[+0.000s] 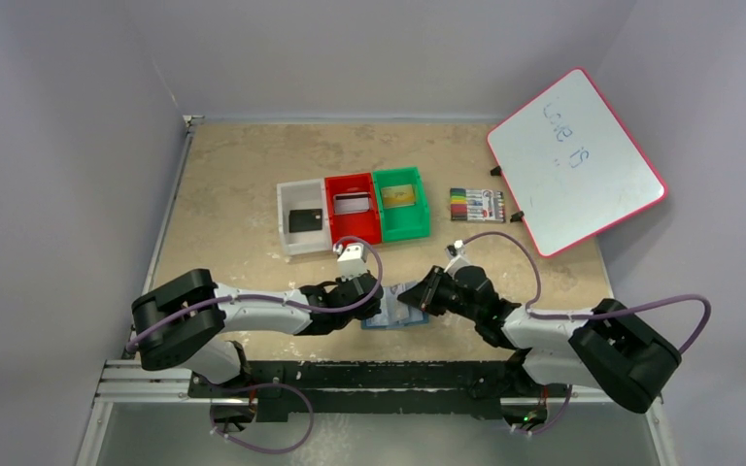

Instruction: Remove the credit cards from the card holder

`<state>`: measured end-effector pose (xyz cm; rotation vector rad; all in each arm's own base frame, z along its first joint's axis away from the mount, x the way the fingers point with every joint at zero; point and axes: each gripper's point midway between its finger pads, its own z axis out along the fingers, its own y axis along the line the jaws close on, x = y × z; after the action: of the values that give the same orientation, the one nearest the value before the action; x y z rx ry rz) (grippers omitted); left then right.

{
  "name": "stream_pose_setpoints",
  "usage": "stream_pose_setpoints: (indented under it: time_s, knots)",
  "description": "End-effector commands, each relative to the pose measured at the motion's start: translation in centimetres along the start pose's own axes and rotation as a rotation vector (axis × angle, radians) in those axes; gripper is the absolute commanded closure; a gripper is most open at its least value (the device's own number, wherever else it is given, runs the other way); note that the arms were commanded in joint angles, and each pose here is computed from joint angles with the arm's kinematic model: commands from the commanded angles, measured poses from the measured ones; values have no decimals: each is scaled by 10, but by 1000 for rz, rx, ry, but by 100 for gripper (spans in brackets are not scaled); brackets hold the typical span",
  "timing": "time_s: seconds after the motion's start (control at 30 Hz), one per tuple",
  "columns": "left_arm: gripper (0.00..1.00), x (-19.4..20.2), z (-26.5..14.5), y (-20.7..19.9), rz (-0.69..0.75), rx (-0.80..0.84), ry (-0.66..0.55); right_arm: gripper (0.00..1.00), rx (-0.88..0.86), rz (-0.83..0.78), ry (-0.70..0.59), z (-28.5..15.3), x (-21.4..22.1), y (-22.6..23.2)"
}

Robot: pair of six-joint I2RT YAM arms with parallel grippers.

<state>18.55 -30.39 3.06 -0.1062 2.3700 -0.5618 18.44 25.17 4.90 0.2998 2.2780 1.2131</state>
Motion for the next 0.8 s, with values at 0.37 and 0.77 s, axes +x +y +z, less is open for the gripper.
stream_pose_setpoints:
  time_s: [0.37,0.77]
  knots:
    - [100,18,0,24,83,-82,64,84,-62,-31,24,6,-2,17]
    - [100,14,-4,28,81,-97,51,100,9,-73,-8,1,-8,6]
